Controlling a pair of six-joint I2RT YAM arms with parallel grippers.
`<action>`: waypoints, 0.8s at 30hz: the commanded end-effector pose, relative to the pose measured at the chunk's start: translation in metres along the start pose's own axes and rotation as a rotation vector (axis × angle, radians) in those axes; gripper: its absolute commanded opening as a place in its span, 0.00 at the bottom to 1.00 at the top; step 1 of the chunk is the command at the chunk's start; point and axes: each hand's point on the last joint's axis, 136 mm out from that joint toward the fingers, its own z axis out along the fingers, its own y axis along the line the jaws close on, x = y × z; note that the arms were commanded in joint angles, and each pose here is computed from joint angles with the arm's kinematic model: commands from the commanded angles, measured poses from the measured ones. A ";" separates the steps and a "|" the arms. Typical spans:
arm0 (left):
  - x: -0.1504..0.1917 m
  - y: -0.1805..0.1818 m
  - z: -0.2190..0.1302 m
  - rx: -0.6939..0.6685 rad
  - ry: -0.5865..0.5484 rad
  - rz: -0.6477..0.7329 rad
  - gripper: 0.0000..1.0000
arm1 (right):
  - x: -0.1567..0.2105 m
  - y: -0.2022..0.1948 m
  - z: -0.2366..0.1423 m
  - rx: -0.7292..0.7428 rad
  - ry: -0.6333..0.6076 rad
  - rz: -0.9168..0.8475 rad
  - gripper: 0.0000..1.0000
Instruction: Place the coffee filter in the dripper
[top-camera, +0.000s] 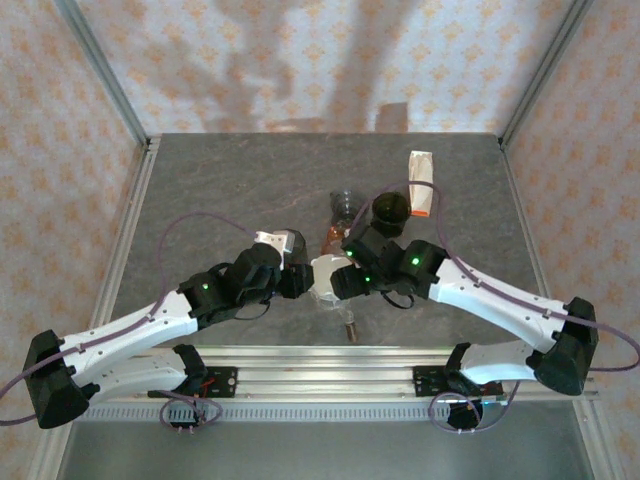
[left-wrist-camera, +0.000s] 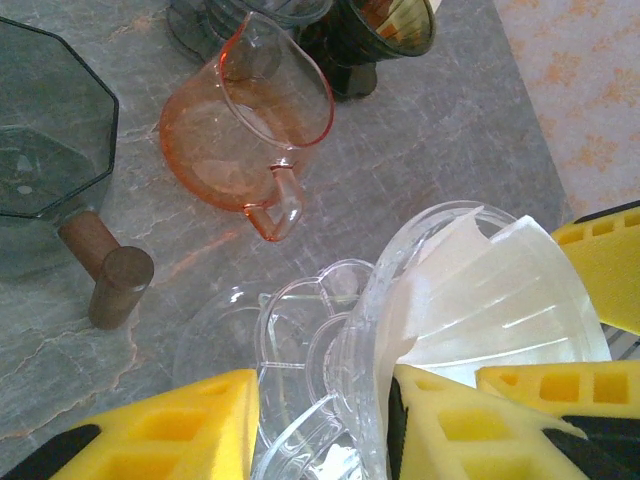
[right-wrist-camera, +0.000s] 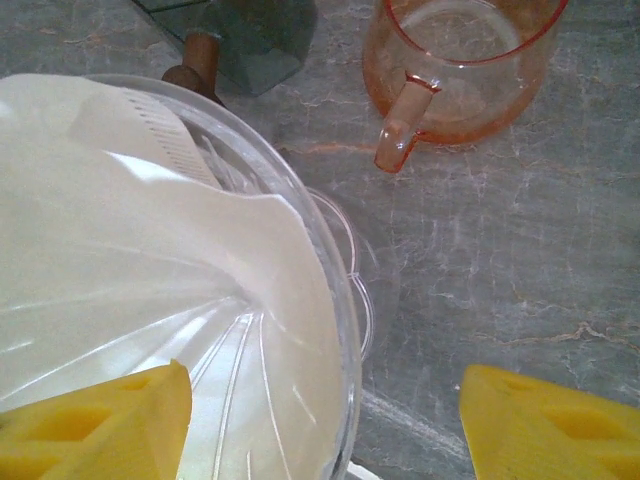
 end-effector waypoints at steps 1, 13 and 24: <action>0.003 0.003 0.003 -0.007 0.003 -0.013 0.38 | 0.001 0.000 -0.006 -0.013 -0.021 -0.031 0.71; 0.003 0.006 0.003 -0.019 -0.001 -0.010 0.39 | -0.026 -0.025 -0.020 0.100 -0.143 0.078 0.77; 0.004 0.007 0.003 -0.022 -0.002 -0.008 0.39 | -0.009 -0.050 -0.016 0.141 -0.117 0.153 0.75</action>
